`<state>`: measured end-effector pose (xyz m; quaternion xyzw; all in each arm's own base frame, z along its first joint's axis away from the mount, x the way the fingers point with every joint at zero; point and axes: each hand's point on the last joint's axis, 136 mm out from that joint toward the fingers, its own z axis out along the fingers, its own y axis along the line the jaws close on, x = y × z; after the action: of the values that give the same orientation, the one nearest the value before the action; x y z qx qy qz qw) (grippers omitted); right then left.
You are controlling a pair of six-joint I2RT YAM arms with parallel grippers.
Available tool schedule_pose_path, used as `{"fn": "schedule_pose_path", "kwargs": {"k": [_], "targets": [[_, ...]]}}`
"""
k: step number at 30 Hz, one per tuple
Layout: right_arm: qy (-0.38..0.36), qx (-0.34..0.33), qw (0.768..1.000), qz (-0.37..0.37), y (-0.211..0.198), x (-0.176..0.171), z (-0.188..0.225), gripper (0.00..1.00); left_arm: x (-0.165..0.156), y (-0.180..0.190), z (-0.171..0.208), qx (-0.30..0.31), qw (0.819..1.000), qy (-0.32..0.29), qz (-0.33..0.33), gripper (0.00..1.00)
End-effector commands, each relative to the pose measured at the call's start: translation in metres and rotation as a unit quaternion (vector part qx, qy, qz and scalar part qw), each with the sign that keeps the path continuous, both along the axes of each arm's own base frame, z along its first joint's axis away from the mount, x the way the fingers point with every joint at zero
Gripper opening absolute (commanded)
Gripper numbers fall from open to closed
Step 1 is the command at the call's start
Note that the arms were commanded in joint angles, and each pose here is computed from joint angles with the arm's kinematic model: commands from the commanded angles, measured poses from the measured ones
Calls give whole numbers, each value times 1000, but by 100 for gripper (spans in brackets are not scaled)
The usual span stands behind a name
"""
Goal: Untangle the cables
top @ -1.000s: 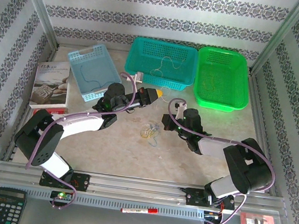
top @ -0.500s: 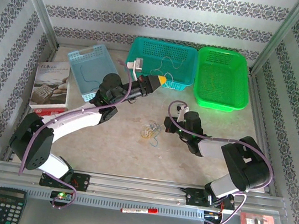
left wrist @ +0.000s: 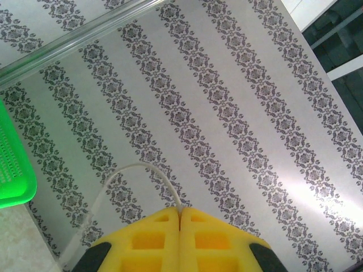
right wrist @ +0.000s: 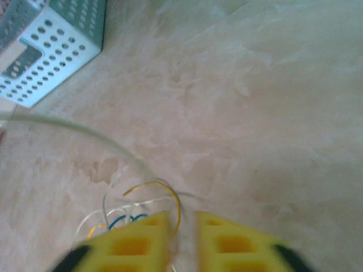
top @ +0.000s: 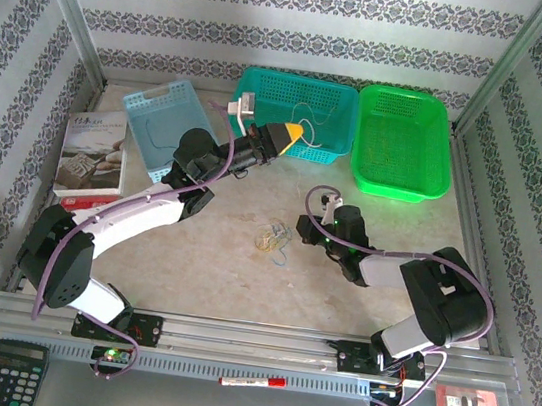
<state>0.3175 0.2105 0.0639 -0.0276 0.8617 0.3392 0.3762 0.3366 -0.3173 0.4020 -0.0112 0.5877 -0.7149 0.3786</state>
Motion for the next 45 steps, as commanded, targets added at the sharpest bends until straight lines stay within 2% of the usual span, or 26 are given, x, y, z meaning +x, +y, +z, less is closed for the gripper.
{"fn": "schedule_pose_path", "kwargs": {"k": [1, 3, 9, 13, 17, 28, 36, 45], "targets": [[-26, 18, 999, 1, -2, 2, 31, 35, -4, 8, 6, -13, 1000, -22, 14, 0], [-32, 19, 999, -3, -7, 0, 44, 39, -1, 9, -7, -4, 1000, -11, 23, 0], [-58, 15, 998, -24, -26, -7, 86, 44, 9, 12, -38, 11, 999, 11, 50, 0], [-87, 28, 995, -41, -37, -13, 119, 54, 13, 15, -49, 6, 998, 20, 60, 0], [-123, 64, 989, -54, -41, -16, 162, 60, 17, 20, -58, -1, 996, 36, 78, 0], [-178, 192, 963, -69, -27, -9, 261, 63, 34, 45, -82, -88, 982, 97, 137, 0], [-146, 261, 952, -71, -5, 14, 280, 68, 35, 36, -77, -115, 982, 86, 122, 0], [-125, 300, 943, -73, 16, 30, 277, 64, 31, 32, -70, -120, 983, 77, 114, 0]]}}
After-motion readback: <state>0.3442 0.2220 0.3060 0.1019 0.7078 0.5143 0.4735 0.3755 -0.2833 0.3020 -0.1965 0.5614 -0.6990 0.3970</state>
